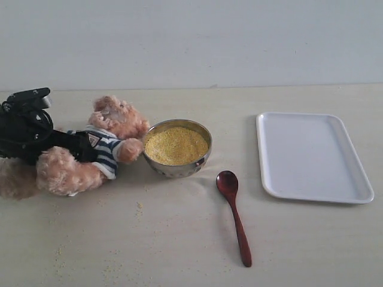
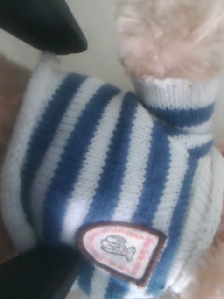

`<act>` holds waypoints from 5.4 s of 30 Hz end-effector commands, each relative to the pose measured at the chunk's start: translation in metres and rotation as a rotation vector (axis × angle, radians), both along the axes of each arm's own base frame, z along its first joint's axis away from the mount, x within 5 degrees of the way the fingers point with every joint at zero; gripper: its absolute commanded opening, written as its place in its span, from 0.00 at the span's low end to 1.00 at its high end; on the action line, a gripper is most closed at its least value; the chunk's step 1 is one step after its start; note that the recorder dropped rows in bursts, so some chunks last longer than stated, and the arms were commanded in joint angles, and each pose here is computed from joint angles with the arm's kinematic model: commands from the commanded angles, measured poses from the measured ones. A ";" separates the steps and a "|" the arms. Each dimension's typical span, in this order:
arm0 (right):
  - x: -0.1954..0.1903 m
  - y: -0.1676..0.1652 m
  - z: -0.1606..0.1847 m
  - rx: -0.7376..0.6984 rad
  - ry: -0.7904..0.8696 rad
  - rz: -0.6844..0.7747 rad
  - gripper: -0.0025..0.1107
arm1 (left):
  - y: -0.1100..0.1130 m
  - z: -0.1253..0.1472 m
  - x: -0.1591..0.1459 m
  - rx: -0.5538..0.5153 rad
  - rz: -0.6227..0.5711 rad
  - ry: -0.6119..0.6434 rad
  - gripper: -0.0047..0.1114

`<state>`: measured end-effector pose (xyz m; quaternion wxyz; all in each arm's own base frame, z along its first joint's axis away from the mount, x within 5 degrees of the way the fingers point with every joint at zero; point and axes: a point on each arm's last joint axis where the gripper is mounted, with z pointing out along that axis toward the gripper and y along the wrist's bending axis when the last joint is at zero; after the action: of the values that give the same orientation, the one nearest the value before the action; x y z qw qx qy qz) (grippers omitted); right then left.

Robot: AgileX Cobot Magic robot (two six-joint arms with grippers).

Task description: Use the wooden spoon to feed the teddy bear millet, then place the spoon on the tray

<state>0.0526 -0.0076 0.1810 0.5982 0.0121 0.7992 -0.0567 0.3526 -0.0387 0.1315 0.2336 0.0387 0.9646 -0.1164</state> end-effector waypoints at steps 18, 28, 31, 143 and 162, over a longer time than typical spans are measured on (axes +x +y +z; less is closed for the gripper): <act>0.000 0.000 0.000 0.003 -0.007 -0.004 0.02 | 0.016 0.031 -0.009 -0.072 0.149 -0.092 0.08; 0.000 0.000 0.000 0.003 -0.007 -0.004 0.02 | 0.018 0.078 -0.080 -0.146 0.252 -0.220 0.08; 0.000 0.000 0.000 0.003 -0.007 -0.004 0.02 | 0.016 0.086 -0.097 -0.162 0.240 -0.252 0.08; 0.083 0.181 -0.071 0.080 0.309 0.564 0.52 | 0.000 0.058 -0.159 -0.244 0.028 -0.285 0.08; 0.096 0.193 -0.085 0.048 0.455 0.457 0.54 | -0.001 0.059 -0.159 -0.259 0.026 -0.284 0.08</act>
<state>0.1510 0.1855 0.0993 0.4252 -0.1723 0.8834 0.0953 0.1950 -0.0375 0.1878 0.3684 0.0120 0.9041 -0.2164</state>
